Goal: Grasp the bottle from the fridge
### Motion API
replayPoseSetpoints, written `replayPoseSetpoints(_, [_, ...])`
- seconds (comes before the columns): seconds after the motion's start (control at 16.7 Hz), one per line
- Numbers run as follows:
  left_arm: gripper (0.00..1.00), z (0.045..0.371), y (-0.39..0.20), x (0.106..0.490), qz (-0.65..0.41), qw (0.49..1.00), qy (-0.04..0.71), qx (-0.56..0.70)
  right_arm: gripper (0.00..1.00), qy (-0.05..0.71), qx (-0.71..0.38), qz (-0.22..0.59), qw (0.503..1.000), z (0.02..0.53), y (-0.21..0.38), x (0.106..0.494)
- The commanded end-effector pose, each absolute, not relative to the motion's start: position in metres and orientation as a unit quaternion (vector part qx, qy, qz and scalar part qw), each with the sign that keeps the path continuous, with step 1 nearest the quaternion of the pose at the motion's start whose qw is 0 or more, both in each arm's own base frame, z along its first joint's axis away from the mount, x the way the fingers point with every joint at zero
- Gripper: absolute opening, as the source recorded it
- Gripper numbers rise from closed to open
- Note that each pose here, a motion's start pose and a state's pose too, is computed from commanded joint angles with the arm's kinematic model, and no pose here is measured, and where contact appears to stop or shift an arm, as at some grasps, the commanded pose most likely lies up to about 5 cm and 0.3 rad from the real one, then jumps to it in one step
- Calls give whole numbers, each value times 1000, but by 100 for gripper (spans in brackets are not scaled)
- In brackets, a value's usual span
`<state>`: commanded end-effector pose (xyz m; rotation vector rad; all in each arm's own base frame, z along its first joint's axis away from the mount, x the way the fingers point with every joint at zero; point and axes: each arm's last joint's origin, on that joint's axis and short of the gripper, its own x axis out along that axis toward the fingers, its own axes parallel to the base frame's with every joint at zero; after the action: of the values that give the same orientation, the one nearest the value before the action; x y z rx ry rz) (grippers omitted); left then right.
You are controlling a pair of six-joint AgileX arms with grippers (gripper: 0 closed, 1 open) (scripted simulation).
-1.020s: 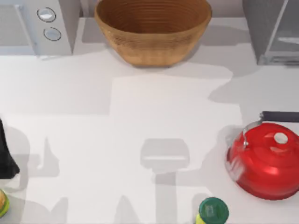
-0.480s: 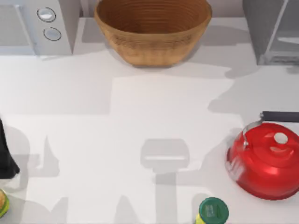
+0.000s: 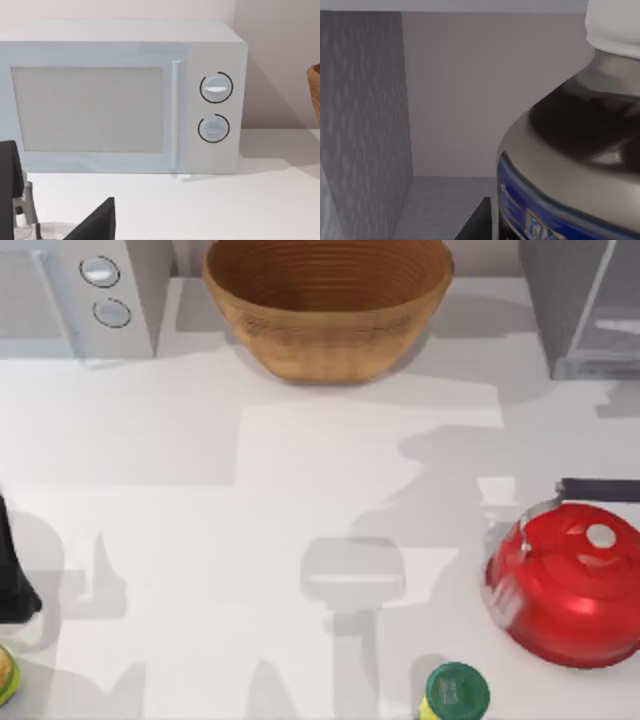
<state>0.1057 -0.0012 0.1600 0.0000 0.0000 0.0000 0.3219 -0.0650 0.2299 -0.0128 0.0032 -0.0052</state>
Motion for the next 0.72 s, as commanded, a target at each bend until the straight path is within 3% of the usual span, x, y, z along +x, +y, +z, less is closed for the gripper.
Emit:
replayPoseSetpoints(0.36, [100,160,-1,106,0,1000,0,0,0,-1,-5,-4,1000,252,-27,212])
replayPoseSetpoints(0.72, [100,160,-1,106,0,1000,0,0,0,-3,-1,-4,1000,205,-7,127])
